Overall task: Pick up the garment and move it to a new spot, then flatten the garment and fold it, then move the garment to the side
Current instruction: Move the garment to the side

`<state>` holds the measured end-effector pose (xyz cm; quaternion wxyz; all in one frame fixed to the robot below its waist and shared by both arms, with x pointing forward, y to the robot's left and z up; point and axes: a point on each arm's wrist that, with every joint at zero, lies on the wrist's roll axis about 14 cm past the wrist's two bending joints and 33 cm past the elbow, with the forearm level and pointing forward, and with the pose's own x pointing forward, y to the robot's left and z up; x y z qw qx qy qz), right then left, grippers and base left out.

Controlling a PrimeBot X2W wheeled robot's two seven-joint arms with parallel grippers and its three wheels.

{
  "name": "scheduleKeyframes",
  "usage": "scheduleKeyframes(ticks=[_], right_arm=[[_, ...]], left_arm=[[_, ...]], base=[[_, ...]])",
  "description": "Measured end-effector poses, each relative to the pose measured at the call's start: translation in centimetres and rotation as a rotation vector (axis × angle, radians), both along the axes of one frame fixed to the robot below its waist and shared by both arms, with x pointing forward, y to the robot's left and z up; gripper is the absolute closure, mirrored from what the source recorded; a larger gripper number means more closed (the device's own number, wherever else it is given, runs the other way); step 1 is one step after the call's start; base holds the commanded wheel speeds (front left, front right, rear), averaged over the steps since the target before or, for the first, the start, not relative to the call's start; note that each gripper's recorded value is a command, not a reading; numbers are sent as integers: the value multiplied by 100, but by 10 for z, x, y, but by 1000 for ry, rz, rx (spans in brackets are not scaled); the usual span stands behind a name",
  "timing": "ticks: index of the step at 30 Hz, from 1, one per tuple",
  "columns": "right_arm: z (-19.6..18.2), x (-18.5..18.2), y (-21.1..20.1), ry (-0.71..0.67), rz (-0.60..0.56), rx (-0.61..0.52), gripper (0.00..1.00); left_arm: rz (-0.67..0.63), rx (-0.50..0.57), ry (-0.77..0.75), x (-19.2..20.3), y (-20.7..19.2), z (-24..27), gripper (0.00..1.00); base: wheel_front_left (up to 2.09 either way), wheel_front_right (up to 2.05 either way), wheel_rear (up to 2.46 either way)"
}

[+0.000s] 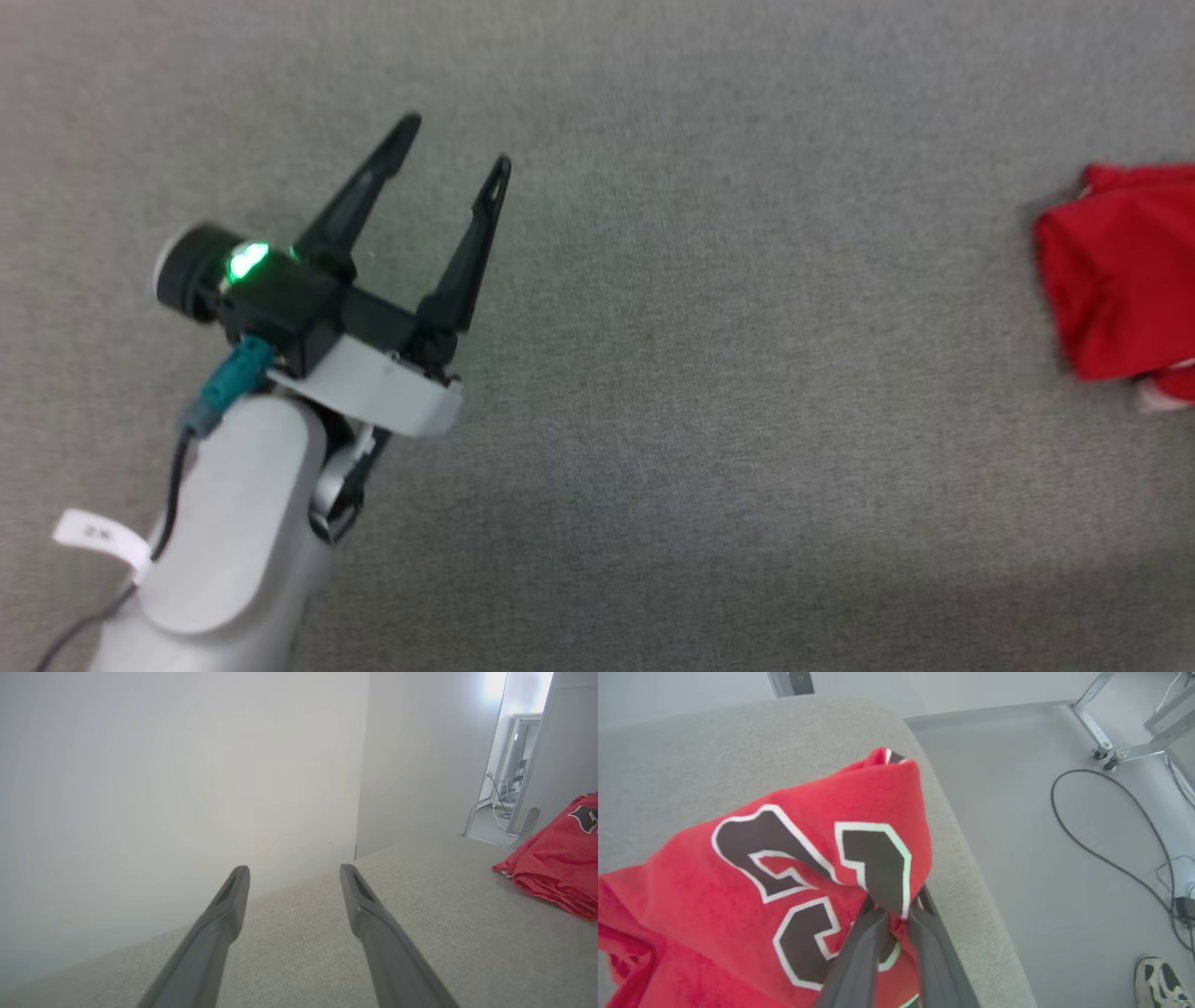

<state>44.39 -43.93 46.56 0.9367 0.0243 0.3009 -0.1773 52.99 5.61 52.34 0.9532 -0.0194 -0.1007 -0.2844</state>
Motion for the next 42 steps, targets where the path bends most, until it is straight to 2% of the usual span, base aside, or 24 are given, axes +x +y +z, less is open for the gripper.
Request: scheduleKeyframes(ticks=[4,10,16,21,22,23,24,29,33,37,42], right_arm=[[-5,23,-10,-1,-7,-64,100],[-35,31,-22,84,-26,-133,100],[-60,29,-22,107,-49,-124,100],[-65,27,-23,110,-49,-141,100],[-66,26,-23,114,-52,-137,72],[-66,28,-21,107,-49,-137,25],[-65,29,-20,97,-46,-139,0],[-38,45,-11,-1,15,-184,0],[-13,59,14,-96,102,-177,0],[-1,65,65,-178,234,-125,0],[1,52,141,-290,375,21,0]], left_arm=[[-5,17,-9,16,0,-7,0],[-10,28,-1,29,1,-21,0],[-27,39,18,32,-3,-34,0],[-34,43,16,33,-5,-36,0],[-34,43,15,34,-5,-35,0],[-34,43,14,34,-5,-35,0],[-34,43,12,34,-5,-34,0],[-7,41,25,27,2,-31,0],[48,29,70,12,17,-34,0],[115,15,136,-11,37,-43,0],[220,-9,218,-44,69,-54,0]], base=[[0,0,0],[0,0,0],[0,0,0],[0,0,0],[0,0,0],[0,0,0],[0,0,0],[0,0,0],[0,0,0],[0,0,0],[0,0,0]])
